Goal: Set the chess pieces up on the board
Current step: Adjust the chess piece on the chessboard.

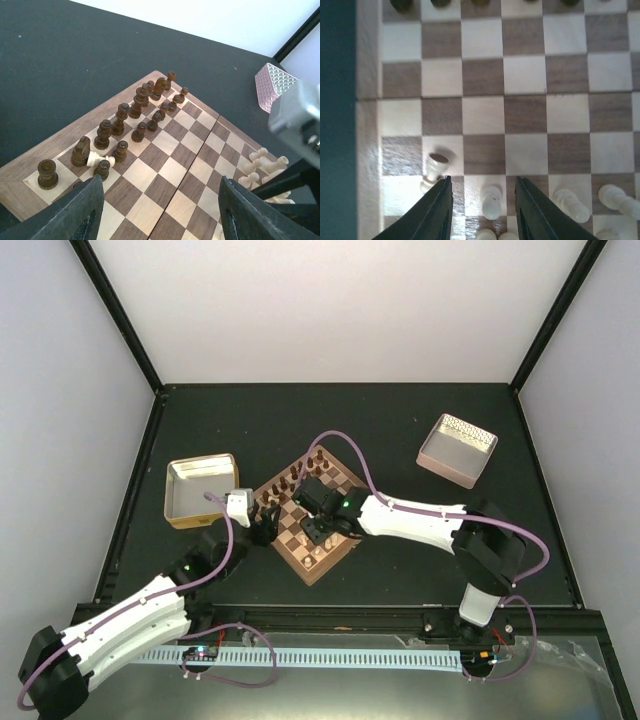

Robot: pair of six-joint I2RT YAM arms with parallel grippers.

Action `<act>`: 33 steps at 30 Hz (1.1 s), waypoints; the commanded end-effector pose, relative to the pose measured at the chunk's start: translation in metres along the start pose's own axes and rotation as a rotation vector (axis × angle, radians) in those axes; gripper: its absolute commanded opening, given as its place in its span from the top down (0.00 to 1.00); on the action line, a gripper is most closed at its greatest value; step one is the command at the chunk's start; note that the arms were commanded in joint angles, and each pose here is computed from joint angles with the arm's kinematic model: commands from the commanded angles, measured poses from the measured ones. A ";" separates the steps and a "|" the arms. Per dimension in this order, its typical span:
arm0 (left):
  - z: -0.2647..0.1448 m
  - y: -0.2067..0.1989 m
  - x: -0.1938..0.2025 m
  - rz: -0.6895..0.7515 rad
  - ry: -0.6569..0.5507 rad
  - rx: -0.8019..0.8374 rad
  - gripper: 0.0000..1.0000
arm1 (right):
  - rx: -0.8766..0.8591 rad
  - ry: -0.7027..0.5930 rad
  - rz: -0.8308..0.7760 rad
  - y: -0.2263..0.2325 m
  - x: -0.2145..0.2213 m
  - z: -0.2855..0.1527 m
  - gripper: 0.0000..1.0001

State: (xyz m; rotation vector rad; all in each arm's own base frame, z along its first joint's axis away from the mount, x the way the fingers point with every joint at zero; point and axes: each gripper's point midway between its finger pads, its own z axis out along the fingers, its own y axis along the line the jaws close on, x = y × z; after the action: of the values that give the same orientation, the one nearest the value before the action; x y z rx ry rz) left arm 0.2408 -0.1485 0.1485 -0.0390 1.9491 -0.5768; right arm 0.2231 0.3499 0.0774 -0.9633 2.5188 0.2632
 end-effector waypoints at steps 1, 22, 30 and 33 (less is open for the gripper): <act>0.000 0.000 -0.006 -0.020 -0.020 0.002 0.35 | -0.001 -0.082 0.045 0.003 -0.029 -0.025 0.63; 0.002 -0.019 0.006 0.012 0.026 0.122 0.40 | 0.075 -0.013 0.179 -0.027 0.010 -0.038 0.68; 0.003 -0.020 0.010 0.009 0.039 0.128 0.41 | 0.079 0.046 0.178 -0.027 0.026 -0.029 0.74; 0.003 -0.020 0.010 0.008 0.040 0.127 0.41 | 0.074 0.058 0.177 -0.027 0.031 -0.027 0.75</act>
State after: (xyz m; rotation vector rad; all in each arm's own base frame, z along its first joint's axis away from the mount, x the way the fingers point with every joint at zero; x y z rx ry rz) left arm 0.2328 -0.1679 0.1407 0.0539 1.9747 -0.6830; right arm 0.2150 0.3097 0.0958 -0.7396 2.6177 0.2149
